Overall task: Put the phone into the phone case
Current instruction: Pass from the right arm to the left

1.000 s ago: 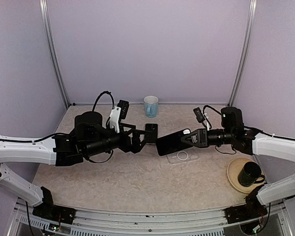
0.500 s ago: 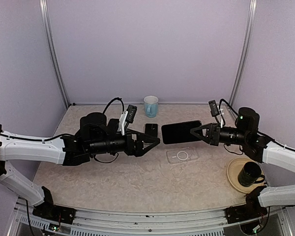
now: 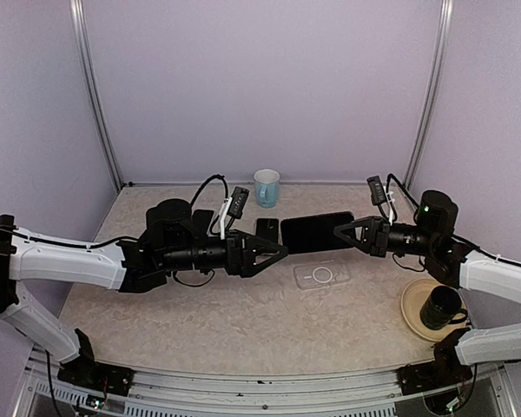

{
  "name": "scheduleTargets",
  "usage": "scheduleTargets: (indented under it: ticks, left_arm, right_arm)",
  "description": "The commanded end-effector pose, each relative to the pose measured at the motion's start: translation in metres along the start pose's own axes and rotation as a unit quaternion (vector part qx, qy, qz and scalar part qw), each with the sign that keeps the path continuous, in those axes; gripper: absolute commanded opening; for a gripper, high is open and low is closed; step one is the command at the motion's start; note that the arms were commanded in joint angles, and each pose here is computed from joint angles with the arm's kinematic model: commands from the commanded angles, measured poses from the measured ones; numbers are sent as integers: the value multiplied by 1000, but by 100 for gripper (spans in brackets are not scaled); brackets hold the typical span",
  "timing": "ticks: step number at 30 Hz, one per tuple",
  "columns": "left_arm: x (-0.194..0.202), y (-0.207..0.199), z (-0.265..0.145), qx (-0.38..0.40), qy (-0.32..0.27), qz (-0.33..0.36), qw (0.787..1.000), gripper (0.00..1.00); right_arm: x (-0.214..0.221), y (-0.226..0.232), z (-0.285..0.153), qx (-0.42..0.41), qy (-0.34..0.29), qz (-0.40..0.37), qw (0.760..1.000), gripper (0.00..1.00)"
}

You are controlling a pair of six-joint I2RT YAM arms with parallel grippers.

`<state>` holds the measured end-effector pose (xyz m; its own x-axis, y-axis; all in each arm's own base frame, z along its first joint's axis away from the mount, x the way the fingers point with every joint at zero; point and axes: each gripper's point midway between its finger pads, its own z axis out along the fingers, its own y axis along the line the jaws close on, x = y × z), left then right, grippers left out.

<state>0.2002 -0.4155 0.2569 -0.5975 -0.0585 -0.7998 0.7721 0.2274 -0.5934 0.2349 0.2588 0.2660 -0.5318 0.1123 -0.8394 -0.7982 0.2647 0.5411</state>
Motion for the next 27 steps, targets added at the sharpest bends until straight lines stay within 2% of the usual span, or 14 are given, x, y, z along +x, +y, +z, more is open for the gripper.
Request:
scheduleTargets:
  ticks: [1, 7, 16, 27]
  left_arm:
    - [-13, -7, 3, 23, -18, 2, 1000, 99]
    - [-10, -1, 3, 20, -19, -6, 1000, 99]
    - [-6, -9, 8, 59, -11, -14, 998, 99]
    - [-1, -7, 13, 73, -6, -25, 997, 97]
  right_arm:
    - [-15, 15, -4, -28, -28, -34, 999, 0]
    - [-20, 22, -8, -30, -38, -51, 998, 0]
    - [-18, 22, -11, -28, -46, -50, 997, 0]
    - [-11, 38, -8, -99, -35, -33, 994, 0]
